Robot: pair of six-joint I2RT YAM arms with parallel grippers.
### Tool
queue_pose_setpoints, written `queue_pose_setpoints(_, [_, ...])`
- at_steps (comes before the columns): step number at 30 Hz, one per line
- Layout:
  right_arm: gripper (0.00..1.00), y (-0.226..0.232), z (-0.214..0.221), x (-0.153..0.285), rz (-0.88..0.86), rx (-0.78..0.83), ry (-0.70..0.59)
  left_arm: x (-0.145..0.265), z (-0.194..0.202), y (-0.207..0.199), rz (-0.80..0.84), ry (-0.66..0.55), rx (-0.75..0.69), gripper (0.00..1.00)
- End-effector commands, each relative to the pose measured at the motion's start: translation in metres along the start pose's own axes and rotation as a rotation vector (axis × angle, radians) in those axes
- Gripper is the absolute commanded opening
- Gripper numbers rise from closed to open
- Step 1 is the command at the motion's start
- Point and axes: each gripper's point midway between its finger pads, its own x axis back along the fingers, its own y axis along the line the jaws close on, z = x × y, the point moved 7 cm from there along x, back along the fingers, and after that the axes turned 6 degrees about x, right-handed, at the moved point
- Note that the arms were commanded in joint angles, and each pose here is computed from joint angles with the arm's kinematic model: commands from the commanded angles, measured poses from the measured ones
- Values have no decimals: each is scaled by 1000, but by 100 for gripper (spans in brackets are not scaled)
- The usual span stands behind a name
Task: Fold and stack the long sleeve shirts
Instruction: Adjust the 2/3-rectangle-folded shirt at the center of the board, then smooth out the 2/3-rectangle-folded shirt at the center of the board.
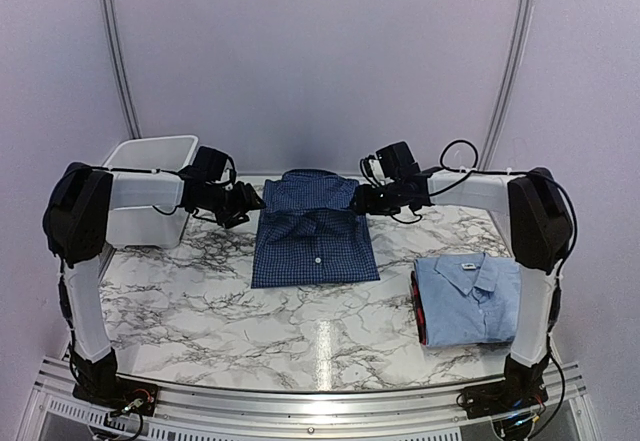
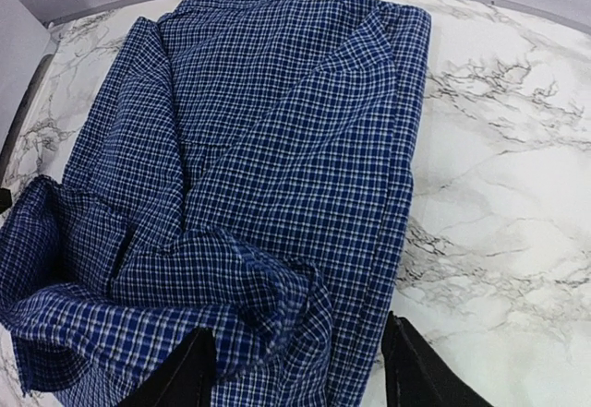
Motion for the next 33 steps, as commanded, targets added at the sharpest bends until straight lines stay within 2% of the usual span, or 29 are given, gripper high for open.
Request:
queue_pose_setpoints(1, [58,-2,-13,35,46,12,-51,33,-3,-8,-3,-48,-37,66])
queue_pose_setpoints(6, [59,2,-14,56,33,7,-81,52,3,-11,4,-71,-52,68])
queue_pose_setpoints(10, [53,15,-9,64,-24,9,-91,60,17,-20,24,-57,-74,61])
queue_pose_setpoints(17, [22,70,11,44,-196,64,-52,36,57,-36,52,47,-111,17])
queue_pose_setpoints(19, [16,87,15,37,-241,80,-38,25,67,-38,61,77,-111,10])
queue_pose_setpoints(24, [15,117,29,16,-301,108,9,3,73,-36,56,105,-113,6])
queue_pose_setpoints(28, [21,126,30,4,-304,113,19,-18,66,-33,50,117,-123,6])
queue_pose_setpoints(33, [32,116,29,-24,-221,121,48,-44,45,-26,32,95,-121,6])
